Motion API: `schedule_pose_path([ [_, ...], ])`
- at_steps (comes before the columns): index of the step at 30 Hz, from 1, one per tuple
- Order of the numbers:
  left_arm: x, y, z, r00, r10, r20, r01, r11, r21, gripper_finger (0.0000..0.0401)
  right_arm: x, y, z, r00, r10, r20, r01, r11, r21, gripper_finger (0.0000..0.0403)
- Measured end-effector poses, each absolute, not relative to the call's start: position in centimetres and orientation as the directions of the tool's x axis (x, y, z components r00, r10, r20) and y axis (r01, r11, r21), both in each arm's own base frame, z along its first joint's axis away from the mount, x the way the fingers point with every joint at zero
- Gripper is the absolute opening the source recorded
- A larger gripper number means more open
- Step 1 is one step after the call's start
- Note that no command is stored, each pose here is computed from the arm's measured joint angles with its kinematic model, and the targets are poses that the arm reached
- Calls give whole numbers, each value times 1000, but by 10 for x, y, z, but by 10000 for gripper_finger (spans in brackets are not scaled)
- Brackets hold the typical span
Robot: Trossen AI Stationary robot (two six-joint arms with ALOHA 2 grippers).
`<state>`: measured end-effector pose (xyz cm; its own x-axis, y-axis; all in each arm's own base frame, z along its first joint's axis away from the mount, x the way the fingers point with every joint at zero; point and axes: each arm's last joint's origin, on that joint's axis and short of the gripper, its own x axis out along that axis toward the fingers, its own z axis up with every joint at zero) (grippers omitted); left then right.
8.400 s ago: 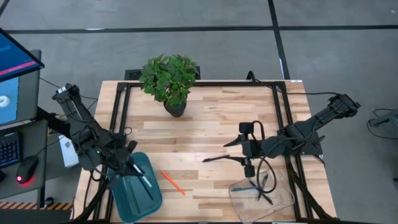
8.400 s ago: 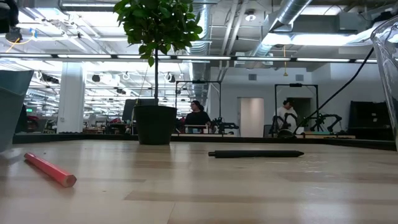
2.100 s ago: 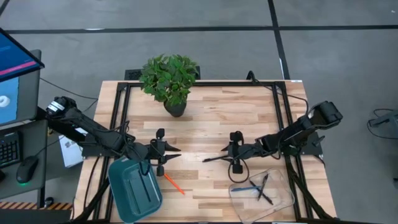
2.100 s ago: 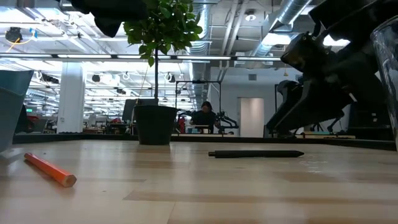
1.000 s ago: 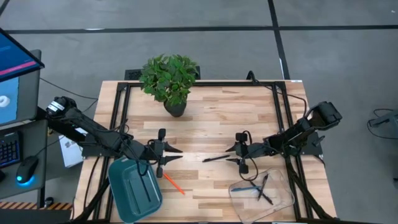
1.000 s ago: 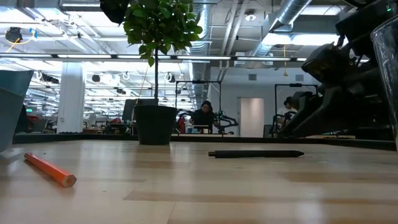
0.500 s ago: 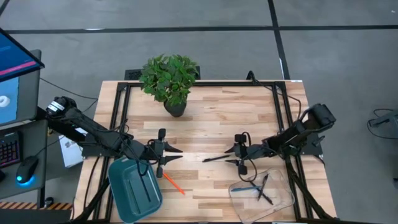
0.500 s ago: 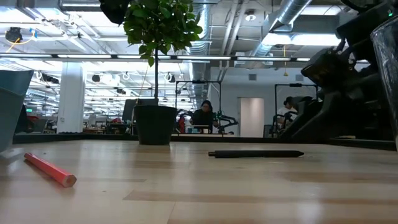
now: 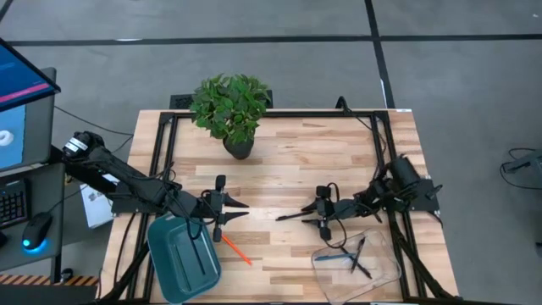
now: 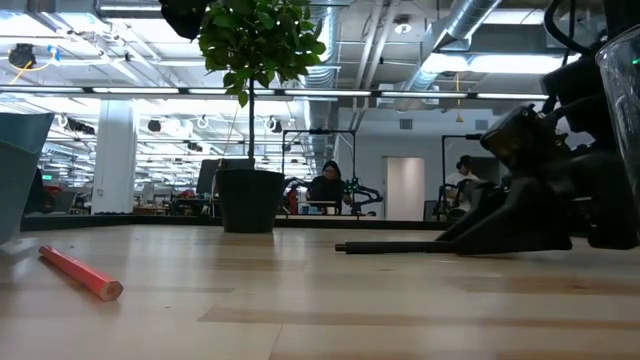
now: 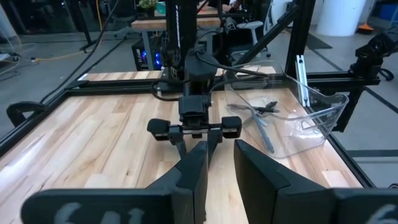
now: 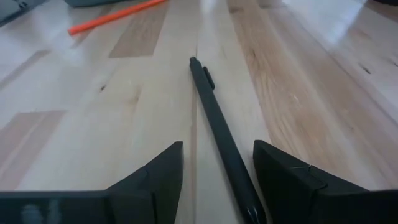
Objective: Sort pens & pencils
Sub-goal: Put the black pen into the transparent bin
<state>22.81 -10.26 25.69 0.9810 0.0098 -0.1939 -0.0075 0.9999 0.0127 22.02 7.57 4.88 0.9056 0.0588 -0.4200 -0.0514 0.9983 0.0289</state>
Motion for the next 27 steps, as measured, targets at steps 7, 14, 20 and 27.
schedule_pose_path([
  [7,228,-103,257,981,9,-193,-4,1000,30,71,219,75,43,918,66,-391,-58,998,33,217],
  [14,228,-103,257,981,10,-194,-4,1000,29,71,218,74,42,914,66,-400,-54,998,40,217],
  [20,228,-103,257,981,0,-194,5,1000,27,71,219,76,42,914,67,-399,-51,997,51,217],
  [27,228,-103,257,980,-17,-196,22,1000,22,71,220,76,42,914,68,-400,-52,997,51,217],
])
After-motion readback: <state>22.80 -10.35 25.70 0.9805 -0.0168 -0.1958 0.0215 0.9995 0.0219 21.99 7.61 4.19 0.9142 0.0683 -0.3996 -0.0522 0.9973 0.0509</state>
